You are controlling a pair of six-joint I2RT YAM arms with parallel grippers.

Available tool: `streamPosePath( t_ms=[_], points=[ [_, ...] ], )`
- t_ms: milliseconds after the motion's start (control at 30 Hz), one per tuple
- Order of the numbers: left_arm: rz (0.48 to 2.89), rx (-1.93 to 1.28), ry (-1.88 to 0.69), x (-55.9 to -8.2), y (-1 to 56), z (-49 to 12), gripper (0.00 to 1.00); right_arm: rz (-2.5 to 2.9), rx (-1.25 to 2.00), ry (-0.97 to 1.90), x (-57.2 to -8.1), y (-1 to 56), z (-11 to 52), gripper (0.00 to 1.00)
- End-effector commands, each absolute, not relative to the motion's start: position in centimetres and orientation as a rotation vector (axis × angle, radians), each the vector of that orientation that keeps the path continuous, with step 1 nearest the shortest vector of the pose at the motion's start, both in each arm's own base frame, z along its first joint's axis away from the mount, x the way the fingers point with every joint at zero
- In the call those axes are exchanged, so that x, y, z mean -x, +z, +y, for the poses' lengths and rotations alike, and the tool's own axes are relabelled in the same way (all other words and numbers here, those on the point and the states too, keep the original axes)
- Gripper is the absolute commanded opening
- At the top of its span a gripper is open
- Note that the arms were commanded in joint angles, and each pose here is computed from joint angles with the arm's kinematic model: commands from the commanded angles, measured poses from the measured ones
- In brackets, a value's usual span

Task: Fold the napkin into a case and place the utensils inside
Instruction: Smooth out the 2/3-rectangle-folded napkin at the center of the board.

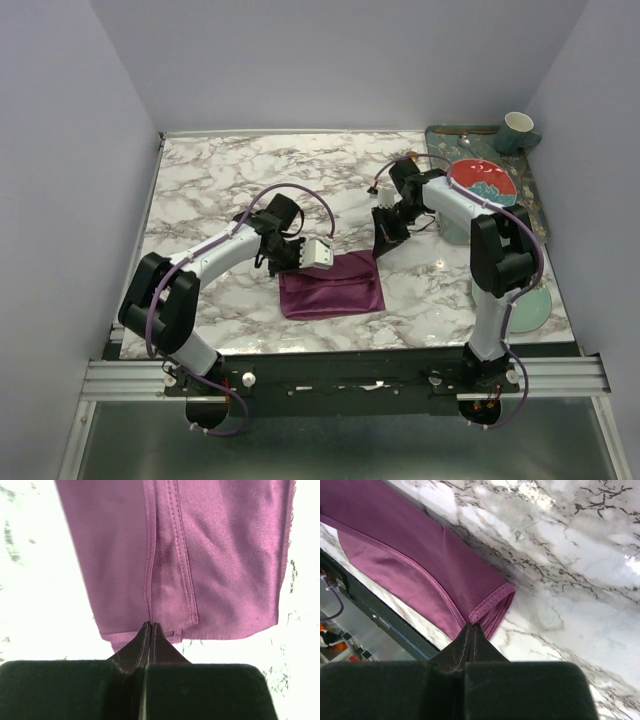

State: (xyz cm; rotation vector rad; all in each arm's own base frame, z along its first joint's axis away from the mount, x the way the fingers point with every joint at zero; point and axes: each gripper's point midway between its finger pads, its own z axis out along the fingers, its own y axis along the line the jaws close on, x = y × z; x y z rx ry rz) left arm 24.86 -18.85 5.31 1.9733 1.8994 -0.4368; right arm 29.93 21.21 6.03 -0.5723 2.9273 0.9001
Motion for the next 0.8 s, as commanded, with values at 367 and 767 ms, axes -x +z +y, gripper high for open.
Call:
streamPosePath(
  t_ms=[367, 767],
  points=[
    [1.959, -1.983, -0.516, -22.6, 3.7, -18.3, 0.0, 3.015, 0.624, 0.897, -26.7, 2.6, 21.0, 0.01],
    [2.065, -1.614, -0.749, -22.8, 6.8, -19.9, 0.45, 3.057, 0.635, 0.807, -26.9, -0.3, 20.7, 0.01]
  ],
)
